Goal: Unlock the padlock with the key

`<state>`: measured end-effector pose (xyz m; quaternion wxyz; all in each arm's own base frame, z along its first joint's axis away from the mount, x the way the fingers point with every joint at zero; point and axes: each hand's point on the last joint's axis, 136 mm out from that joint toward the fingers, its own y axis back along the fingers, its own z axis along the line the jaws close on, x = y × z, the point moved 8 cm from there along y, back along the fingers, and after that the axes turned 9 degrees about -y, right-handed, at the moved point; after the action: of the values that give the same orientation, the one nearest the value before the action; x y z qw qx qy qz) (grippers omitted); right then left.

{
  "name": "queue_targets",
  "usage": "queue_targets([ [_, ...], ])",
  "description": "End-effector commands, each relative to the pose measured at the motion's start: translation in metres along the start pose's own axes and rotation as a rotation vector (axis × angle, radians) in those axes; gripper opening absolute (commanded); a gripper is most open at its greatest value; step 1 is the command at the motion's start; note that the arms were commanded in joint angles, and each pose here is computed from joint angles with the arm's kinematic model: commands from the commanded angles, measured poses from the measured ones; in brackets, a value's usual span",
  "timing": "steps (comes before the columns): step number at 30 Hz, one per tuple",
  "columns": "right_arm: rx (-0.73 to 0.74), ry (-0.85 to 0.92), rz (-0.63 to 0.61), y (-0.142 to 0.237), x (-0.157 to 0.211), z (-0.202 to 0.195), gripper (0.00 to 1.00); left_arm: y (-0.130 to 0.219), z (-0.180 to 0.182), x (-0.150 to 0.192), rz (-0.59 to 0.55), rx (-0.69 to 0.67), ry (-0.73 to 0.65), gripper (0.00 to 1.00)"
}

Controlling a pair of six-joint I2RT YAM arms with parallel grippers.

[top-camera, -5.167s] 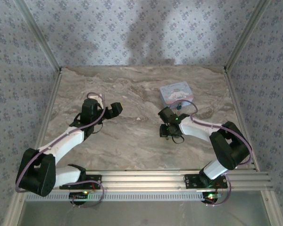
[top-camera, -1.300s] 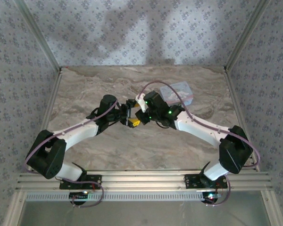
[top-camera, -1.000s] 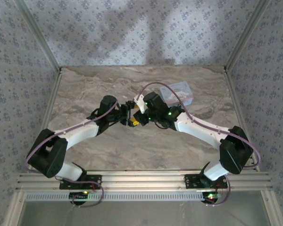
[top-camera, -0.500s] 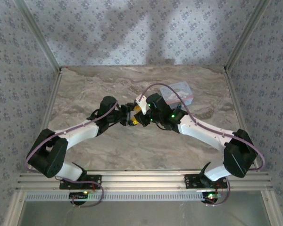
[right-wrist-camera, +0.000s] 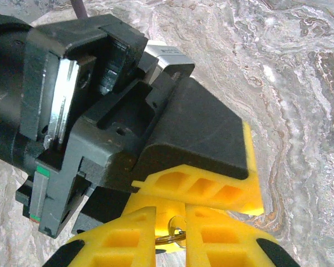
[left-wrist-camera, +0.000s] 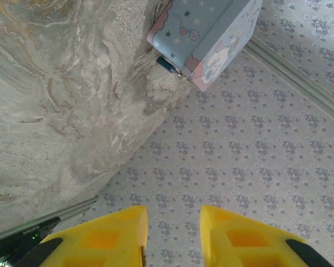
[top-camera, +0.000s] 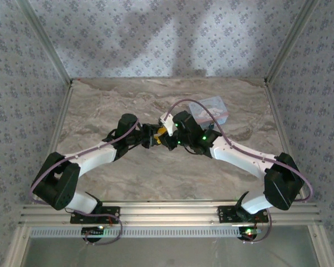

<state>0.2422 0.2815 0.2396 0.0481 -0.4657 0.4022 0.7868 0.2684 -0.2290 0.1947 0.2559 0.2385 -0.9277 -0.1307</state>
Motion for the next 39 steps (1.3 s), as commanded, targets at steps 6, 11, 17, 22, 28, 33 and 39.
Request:
queue_targets([
  [6, -0.02, -0.004, -0.047, 0.01, -0.006, 0.005, 0.18, -0.001, 0.004, 0.0, -0.004, -0.005, 0.026, 0.14],
  [11, -0.037, -0.038, -0.07, 0.014, -0.007, 0.001, 0.19, -0.002, 0.003, 0.0, 0.0, -0.007, 0.001, 0.0],
  [17, -0.094, -0.143, -0.11, 0.028, -0.007, -0.01, 0.26, 0.001, -0.01, -0.003, -0.07, 0.035, -0.13, 0.0],
  [22, -0.186, -0.264, -0.186, 0.048, -0.007, -0.02, 0.42, 0.014, -0.037, -0.004, -0.222, 0.101, -0.375, 0.0],
  [28, -0.342, -0.496, -0.294, 0.069, -0.008, -0.036, 0.44, 0.04, -0.078, 0.012, -0.448, 0.204, -0.796, 0.0],
  [33, -0.464, -0.641, -0.386, 0.073, -0.009, -0.037, 0.48, 0.053, -0.101, 0.04, -0.511, 0.388, -1.035, 0.0],
  [39, -0.58, -0.686, -0.481, 0.08, -0.021, -0.033, 0.49, 0.062, -0.114, 0.064, -0.523, 0.575, -1.156, 0.0],
])
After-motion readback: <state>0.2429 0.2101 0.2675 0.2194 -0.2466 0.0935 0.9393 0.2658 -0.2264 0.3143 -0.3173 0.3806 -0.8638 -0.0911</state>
